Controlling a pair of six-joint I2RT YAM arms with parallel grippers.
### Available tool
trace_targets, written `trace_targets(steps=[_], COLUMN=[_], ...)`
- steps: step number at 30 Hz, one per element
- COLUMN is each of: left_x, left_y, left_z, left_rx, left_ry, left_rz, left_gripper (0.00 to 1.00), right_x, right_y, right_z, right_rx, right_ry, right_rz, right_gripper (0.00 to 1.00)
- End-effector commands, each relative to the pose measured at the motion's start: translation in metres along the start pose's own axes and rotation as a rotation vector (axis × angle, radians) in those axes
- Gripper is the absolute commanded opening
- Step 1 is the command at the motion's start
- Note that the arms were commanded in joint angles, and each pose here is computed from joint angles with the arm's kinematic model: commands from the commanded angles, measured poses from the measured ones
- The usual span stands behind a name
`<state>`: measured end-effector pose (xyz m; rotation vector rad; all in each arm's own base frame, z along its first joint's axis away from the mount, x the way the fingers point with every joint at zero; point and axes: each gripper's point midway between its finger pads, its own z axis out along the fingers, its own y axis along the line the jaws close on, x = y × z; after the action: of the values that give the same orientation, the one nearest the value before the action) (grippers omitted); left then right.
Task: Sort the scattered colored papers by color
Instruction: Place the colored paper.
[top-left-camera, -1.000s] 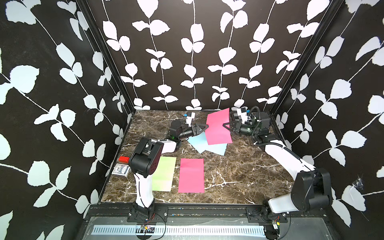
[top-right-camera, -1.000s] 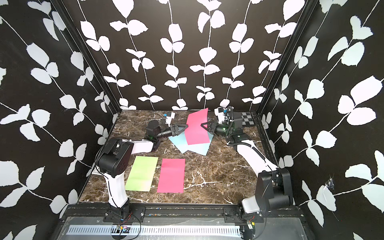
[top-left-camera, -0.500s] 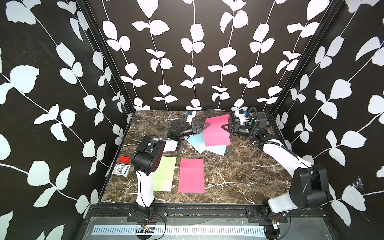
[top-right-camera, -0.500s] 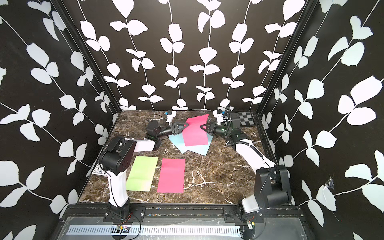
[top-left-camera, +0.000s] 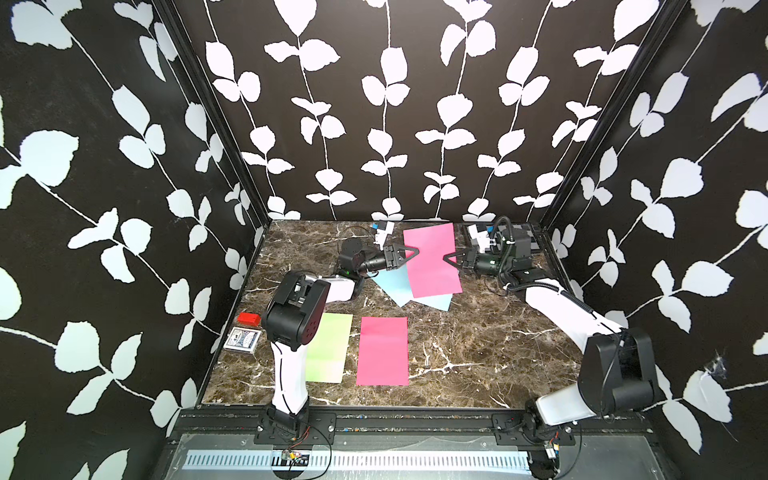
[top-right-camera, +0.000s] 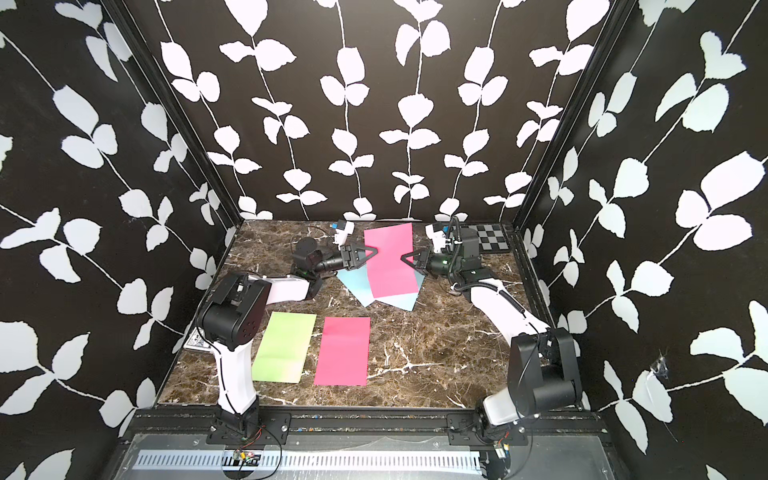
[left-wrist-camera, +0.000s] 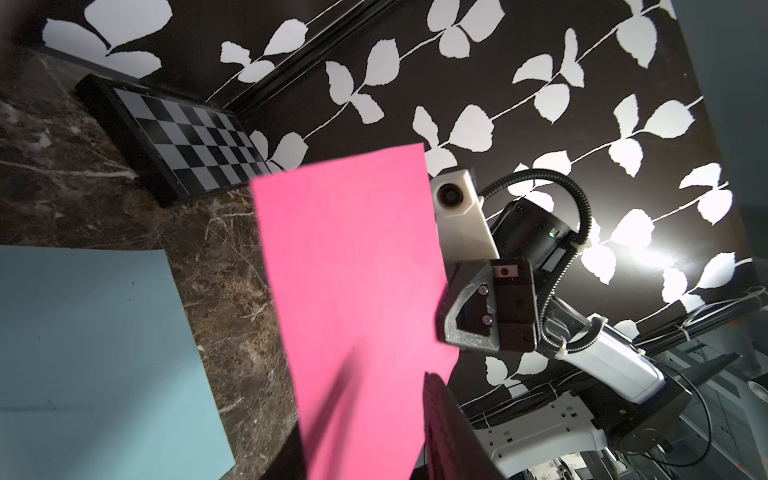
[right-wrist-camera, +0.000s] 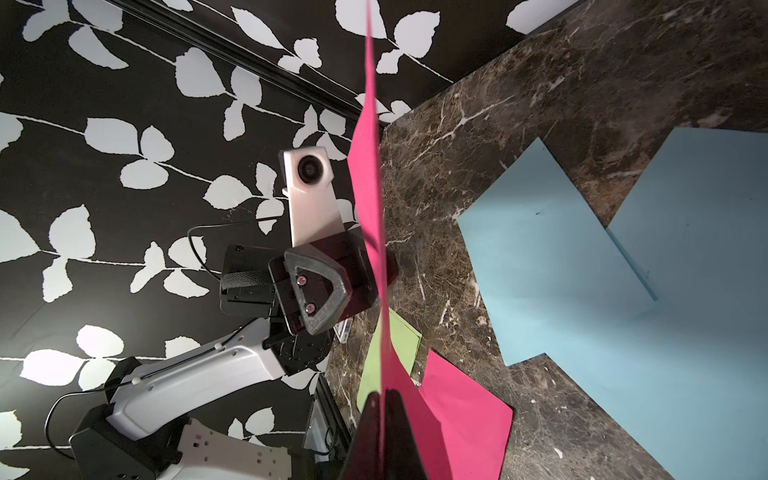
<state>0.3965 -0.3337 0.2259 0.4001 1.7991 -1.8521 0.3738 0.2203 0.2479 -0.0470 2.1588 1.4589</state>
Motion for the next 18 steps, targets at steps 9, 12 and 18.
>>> trace_targets(steps=[9, 12, 18], left_x=[-0.006, -0.007, -0.005], left_y=[-0.027, -0.027, -0.036], left_z=[-0.004, -0.003, -0.003], left_rx=[-0.007, -0.001, 0.028], left_ry=[0.038, 0.043, 0.073], left_rz=[0.105, 0.102, 0.122], left_gripper=[0.00, 0.00, 0.00], right_x=[-0.002, 0.000, 0.000], right_y=[-0.001, 0.000, 0.004], right_z=[0.005, 0.005, 0.003], right_rx=[-0.017, -0.023, -0.033], right_ry=[-0.010, -0.004, 0.000], right_rz=[-0.006, -0.007, -0.024], right_gripper=[0.00, 0.00, 0.23])
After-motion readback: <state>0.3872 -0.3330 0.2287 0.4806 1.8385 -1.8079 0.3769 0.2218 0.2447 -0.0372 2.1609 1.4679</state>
